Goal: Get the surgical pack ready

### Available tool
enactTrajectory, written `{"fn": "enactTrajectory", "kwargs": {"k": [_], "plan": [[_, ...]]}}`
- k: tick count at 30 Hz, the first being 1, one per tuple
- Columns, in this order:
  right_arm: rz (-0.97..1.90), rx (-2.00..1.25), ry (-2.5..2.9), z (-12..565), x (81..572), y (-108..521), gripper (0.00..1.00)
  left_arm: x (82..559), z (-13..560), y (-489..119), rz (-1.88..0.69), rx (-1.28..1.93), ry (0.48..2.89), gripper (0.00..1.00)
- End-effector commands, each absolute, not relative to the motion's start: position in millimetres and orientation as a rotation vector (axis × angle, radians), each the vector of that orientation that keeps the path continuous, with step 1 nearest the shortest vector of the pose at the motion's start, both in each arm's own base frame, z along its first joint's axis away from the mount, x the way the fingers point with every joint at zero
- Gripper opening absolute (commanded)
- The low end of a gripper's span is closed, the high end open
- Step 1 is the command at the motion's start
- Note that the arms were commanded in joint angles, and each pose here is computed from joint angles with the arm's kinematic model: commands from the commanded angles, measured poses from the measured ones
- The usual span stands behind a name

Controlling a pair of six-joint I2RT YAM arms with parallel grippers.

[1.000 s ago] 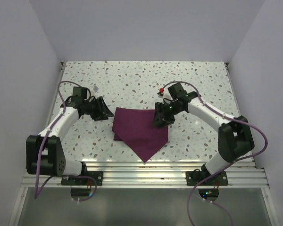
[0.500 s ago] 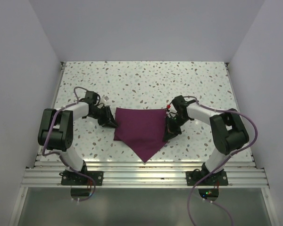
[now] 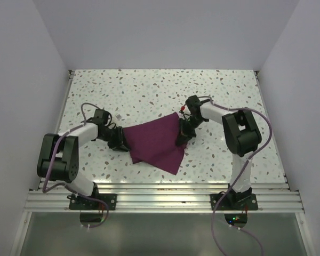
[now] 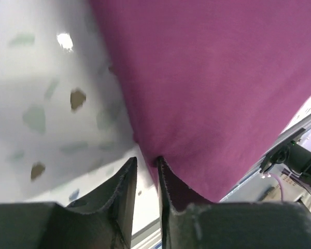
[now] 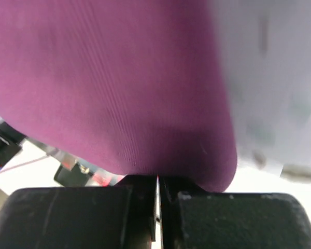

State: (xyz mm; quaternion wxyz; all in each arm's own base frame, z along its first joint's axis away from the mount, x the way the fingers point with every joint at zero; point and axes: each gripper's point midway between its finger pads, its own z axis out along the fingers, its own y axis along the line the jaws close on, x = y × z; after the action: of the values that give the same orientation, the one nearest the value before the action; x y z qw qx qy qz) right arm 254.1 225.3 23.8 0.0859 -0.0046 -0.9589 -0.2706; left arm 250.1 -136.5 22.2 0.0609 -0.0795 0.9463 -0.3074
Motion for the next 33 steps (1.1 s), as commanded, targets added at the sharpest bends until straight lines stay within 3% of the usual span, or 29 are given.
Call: {"fn": "enactTrajectory", "kwargs": {"k": [1, 3, 7, 11, 12, 16, 20, 27, 33], "plan": [[-0.836, 0.052, -2.960, 38.0, 306.1, 235.4, 0.00, 243.9, 38.2, -130.2, -0.858, -0.182, 2.816, 0.27], [-0.847, 0.093, -2.990, 42.0, 334.8, 241.5, 0.01, 242.3, 50.8, -126.4, -0.821, -0.169, 2.774, 0.35], [-0.861, 0.097, -3.039, 56.2, 379.4, 245.5, 0.06, 242.9, 83.3, -126.4, -0.767, -0.099, 2.680, 0.41], [-0.878, 0.052, -3.051, 61.4, 394.9, 240.5, 0.29, 250.2, 105.3, -139.2, -0.660, -0.021, 2.644, 0.53], [-0.890, 0.062, -3.076, 72.4, 395.6, 239.0, 0.44, 258.5, 112.8, -140.9, -0.606, -0.012, 2.620, 0.55], [-0.860, 0.045, -3.113, 84.9, 377.6, 213.8, 0.68, 261.2, 115.2, -179.0, -0.470, 0.117, 2.636, 0.58], [-0.894, -0.085, -3.117, 94.4, 352.1, 185.6, 0.74, 277.2, 118.9, -205.1, -0.227, 0.179, 2.628, 0.60], [-0.953, -0.170, -3.150, 110.6, 306.4, 155.9, 0.77, 263.7, 85.5, -240.7, 0.169, 0.412, 2.648, 0.61], [-0.959, -0.155, -3.169, 115.1, 277.1, 149.6, 0.79, 256.8, 72.8, -251.9, 0.239, 0.479, 2.642, 0.61]]}}
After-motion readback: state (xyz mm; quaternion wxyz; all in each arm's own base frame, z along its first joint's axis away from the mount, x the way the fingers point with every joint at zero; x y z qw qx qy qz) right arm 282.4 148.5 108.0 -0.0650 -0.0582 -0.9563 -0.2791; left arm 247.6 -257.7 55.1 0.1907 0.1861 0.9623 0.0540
